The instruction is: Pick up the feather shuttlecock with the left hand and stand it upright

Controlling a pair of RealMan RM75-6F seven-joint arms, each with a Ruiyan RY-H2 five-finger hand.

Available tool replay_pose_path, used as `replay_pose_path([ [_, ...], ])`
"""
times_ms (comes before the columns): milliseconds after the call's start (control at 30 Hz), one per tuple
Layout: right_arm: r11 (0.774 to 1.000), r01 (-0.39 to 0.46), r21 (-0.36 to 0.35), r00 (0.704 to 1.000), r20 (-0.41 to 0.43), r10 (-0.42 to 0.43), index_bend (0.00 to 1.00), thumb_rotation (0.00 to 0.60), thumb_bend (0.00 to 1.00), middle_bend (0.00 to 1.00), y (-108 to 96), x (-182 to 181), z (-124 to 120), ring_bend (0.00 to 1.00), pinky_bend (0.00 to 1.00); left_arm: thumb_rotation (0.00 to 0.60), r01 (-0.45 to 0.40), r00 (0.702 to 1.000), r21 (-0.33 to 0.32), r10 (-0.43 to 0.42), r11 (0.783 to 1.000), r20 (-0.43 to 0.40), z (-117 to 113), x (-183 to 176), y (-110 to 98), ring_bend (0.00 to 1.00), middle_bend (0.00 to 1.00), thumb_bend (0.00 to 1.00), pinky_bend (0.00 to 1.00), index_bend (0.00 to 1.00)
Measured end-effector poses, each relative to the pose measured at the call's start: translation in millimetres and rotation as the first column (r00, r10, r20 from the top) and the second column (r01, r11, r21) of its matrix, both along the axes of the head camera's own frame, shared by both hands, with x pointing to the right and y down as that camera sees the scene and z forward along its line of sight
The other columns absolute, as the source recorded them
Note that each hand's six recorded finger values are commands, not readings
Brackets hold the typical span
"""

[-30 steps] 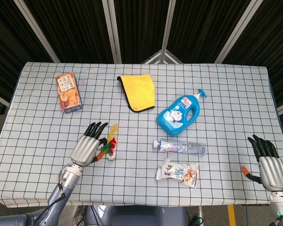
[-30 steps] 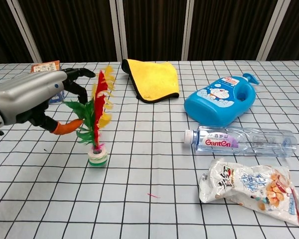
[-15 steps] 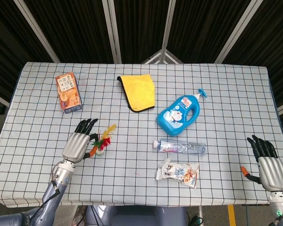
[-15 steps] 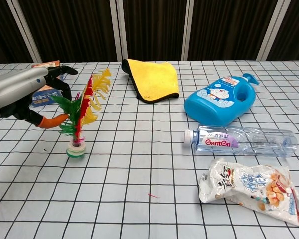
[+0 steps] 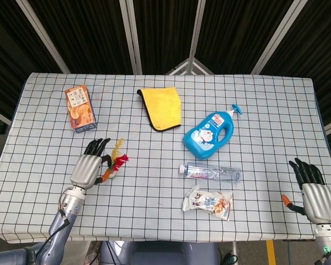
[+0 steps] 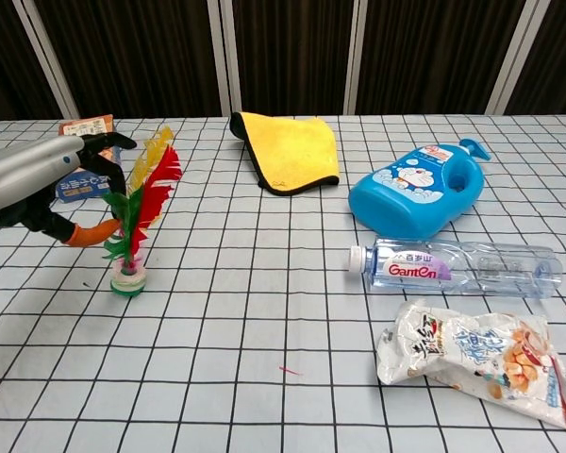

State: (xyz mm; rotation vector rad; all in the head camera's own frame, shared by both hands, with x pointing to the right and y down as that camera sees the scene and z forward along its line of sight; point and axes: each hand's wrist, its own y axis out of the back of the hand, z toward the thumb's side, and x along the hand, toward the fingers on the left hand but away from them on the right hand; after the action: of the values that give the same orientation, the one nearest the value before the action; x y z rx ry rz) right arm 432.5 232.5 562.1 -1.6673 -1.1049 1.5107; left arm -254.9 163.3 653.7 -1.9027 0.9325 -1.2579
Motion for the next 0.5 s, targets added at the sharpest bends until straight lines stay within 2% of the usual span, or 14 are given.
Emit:
replay_pose_path([
  [333,1.0,0.002,-0.001,1.0,-0.004,-0.002,0.0,0.6,0.33,0.0,0,0,0,0.0,0.0,0.6,0.002,1.0,-0.005,-0.002,1.0,0.002,-2,-16,4,0.0,0.04,0.62,0.0,0.55],
  [433,1.0,0.001,0.0,1.0,-0.003,-0.001,0.0,0.6,0.33,0.0,0,0,0,0.0,0.0,0.6,0.002,1.0,-0.01,-0.002,1.0,0.002,-4,-23,7,0.0,0.01,0.49,0.0,0.48],
  [500,1.0,0.002,0.001,1.0,-0.003,-0.002,0.0,0.6,0.33,0.0,0,0,0,0.0,0.0,0.6,0.002,1.0,-0.011,-0.003,1.0,-0.006,-5,-25,9,0.0,0.0,0.35,0.0,0.35],
])
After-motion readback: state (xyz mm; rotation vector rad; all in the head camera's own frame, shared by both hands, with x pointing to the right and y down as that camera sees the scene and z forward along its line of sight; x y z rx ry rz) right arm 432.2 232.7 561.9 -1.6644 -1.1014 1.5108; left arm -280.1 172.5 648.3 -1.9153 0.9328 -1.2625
